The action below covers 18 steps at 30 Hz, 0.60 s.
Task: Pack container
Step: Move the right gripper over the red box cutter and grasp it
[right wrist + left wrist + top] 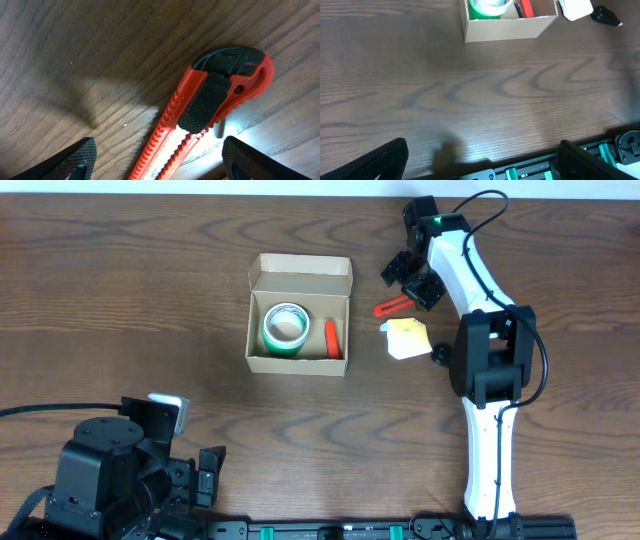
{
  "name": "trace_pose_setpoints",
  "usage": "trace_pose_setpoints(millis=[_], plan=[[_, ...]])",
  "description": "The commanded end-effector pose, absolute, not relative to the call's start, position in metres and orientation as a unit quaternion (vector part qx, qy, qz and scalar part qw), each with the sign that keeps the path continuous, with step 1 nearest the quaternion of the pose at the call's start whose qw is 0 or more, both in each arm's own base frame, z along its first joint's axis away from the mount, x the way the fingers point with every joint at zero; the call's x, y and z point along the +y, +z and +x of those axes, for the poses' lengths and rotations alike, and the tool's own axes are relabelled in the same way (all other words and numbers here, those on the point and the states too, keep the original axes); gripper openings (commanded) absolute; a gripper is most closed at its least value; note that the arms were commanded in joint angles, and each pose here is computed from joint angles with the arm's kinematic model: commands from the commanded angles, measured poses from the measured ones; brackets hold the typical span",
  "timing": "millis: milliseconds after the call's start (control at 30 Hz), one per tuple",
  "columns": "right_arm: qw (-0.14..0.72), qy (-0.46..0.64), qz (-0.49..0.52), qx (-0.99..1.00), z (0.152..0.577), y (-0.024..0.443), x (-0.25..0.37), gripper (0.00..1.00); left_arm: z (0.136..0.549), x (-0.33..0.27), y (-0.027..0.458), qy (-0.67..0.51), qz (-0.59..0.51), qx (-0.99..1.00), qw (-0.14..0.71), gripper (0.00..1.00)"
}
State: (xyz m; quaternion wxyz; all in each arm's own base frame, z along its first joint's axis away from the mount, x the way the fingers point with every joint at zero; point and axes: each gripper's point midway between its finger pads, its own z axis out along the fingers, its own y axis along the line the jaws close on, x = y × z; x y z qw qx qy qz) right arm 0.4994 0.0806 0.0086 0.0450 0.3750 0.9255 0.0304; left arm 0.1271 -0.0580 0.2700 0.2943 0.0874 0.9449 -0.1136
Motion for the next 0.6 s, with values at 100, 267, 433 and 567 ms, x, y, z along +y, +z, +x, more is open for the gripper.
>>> trace_pose_setpoints(millis=[100,267,433,567], plan=[[0.052,0.013,0.375,0.926,0.502,-0.002,0.079,0.78,0.126,-0.059,0.269,-0.115,0.086,0.946,0.291,0.95],[0.062,-0.001,0.366,0.929,0.503,-0.003,0.076,0.78,0.126,-0.059,0.269,-0.115,0.086,0.946,0.291,0.95],[0.061,-0.009,0.363,0.930,0.501,-0.006,0.076,0.78,0.126,-0.059,0.269,-0.115,0.087,0.946,0.291,0.95],[0.054,-0.012,0.363,0.930,0.496,-0.012,0.076,0.77,0.126,-0.059,0.269,-0.115,0.087,0.946,0.291,0.95]])
